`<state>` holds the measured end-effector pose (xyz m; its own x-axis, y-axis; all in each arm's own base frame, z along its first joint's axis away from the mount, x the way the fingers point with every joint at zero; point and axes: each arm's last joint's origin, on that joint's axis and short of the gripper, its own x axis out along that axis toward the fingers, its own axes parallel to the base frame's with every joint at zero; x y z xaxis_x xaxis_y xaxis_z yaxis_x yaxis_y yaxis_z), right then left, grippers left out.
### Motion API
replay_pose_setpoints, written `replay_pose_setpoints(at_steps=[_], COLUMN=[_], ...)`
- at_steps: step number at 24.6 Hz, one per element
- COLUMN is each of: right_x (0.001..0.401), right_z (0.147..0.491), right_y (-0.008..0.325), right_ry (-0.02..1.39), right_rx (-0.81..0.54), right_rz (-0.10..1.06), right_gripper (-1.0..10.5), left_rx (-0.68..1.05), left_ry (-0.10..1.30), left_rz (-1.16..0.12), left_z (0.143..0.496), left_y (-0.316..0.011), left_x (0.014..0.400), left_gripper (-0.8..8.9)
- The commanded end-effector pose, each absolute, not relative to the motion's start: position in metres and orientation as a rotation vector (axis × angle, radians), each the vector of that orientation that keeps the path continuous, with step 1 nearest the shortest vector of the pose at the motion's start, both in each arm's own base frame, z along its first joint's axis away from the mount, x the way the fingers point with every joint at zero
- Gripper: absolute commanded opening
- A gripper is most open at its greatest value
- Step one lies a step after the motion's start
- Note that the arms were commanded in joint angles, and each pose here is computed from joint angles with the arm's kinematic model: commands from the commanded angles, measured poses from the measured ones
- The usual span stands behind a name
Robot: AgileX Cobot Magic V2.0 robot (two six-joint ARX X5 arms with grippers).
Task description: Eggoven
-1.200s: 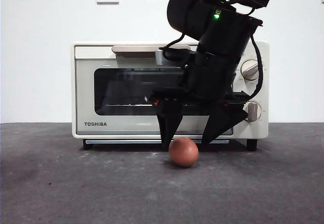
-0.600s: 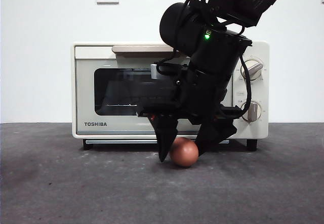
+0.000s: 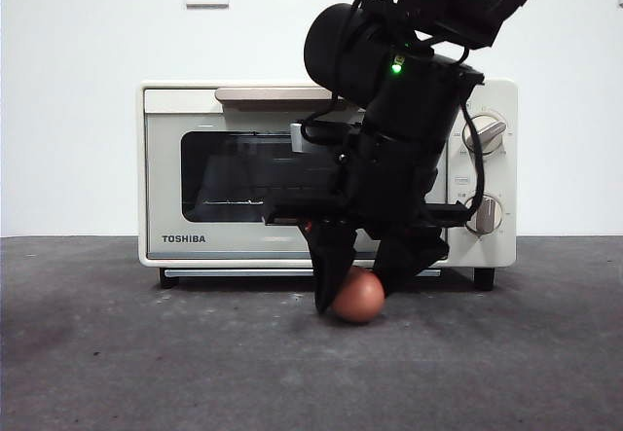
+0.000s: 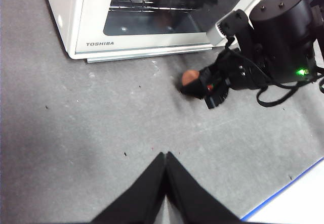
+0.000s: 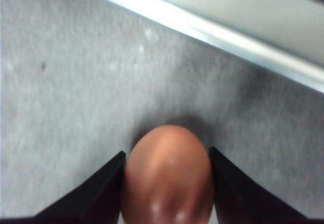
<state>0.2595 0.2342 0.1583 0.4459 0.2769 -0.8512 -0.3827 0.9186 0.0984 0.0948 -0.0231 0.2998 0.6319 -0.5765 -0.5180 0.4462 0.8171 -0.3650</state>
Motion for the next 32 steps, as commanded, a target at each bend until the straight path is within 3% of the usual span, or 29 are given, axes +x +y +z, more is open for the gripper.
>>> replay_pose_setpoints(at_steps=[1,8,13,16,32], right_x=[0.248,0.187,0.145,0.125,0.076], right_z=[0.172,0.255,0.314,0.339,0.374], right_y=[0.239,0.221,0.182,0.152,0.088], right_ry=[1.030,0.932,0.784,0.686,0.485], right_rx=[-0.151,-0.215,-0.144,-0.108,0.015], right_rz=[0.452,0.588,0.644,0.613,0.614], right_gripper=[0.0,0.0,0.0,0.0,0.0], left_rx=[-0.190,-0.221,-0.203,-0.169,0.029], left_ry=[0.614,0.505,0.440,0.406,0.415], left_rz=[-0.603,-0.658,-0.708,-0.720,-0.728], left_z=[0.307,0.321,0.334,0.340,0.318], left_y=[-0.024,-0.033,-0.057,-0.081,-0.163], left_x=[0.097,0.114,0.151,0.179,0.266], left_gripper=[0.07,0.07,0.07,0.07,0.07])
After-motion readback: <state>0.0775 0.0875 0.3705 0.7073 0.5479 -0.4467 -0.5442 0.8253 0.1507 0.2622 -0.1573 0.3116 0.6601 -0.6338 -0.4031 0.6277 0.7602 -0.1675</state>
